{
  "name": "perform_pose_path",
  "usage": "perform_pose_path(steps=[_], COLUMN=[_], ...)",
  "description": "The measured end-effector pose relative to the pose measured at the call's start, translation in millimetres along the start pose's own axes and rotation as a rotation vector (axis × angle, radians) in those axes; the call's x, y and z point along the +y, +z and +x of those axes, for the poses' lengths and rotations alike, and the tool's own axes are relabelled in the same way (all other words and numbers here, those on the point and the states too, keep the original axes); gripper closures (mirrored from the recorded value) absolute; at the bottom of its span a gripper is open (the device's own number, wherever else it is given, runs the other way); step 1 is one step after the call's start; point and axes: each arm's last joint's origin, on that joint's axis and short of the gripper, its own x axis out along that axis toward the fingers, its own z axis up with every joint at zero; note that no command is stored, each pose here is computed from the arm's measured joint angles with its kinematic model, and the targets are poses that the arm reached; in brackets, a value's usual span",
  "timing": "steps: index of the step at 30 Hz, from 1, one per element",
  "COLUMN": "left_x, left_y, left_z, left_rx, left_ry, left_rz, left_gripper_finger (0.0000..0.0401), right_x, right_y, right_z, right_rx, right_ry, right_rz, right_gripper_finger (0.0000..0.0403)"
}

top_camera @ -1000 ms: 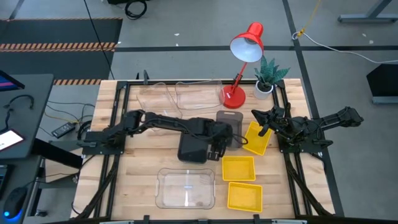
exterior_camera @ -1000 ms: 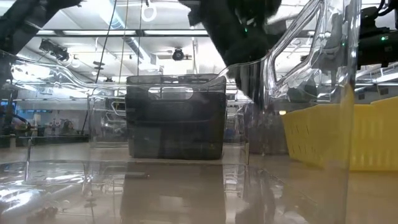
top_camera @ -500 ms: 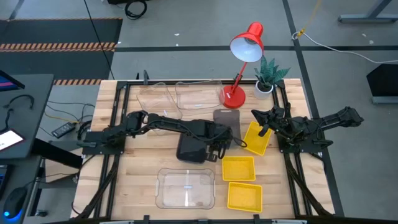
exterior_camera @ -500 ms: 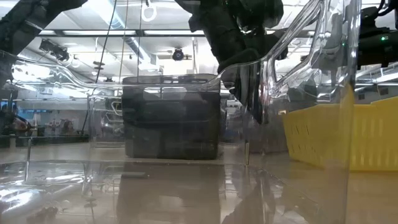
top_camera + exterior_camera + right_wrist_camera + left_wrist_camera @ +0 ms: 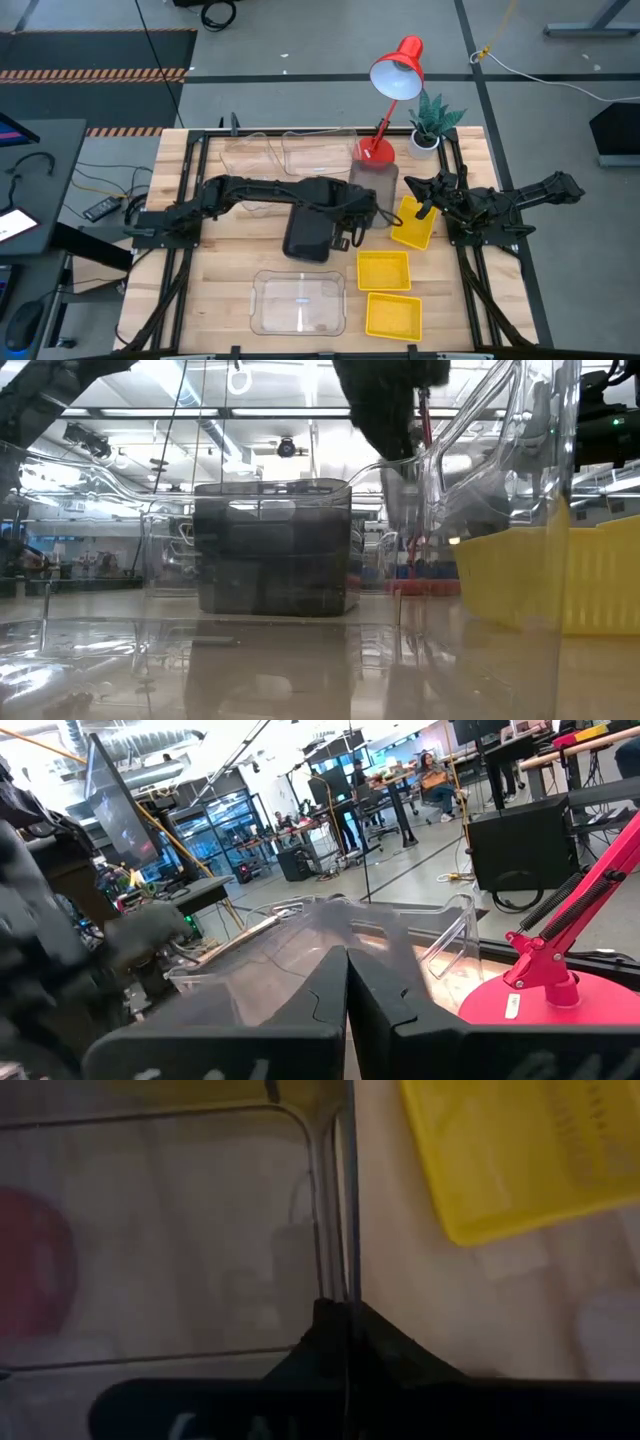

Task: Stack baskets by color
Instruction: Stack the right black bin on the black bins

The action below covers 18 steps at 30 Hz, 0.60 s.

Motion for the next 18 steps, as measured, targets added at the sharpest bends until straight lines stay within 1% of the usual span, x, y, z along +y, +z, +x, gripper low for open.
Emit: perform_pose_path(steps=[3, 5, 7, 9, 14, 18], left_x=[-1.9, -6.2, -12.9, -20.4, -38.7, -55.2], left_y=[0.5, 1.4, -0.9, -1.6, -5.6, -9.6], left_z=[-16.5, -24.6, -31.6, -37.1, -57.5, -72.9], left_rx=[0.034, 0.051, 0.089, 0.099, 0.136, 0.176], left_ry=[-0.009, 0.004, 0.03, 0.047, 0.051, 0.104], left_rz=[-0.027, -0.022, -0.005, -0.002, -0.011, 0.015], left_gripper_finger=[0.0395, 0.0395, 0.0395, 0.0396, 0.0396, 0.0396], right_x=[0.0, 0.0, 0.0, 0.0, 0.0, 0.0], right_y=[0.1, 0.0, 0.0, 0.0, 0.1, 0.0], right_z=[0.0, 0.0, 0.0, 0.0, 0.0, 0.0], right_rx=[0.0, 0.0, 0.0, 0.0, 0.0, 0.0], right_ry=[0.0, 0.0, 0.0, 0.0, 0.0, 0.0], right_rz=[0.0, 0.0, 0.0, 0.0, 0.0, 0.0], right_gripper_finger=[0.0391, 0.0391, 0.0391, 0.0391, 0.0391, 0.0391])
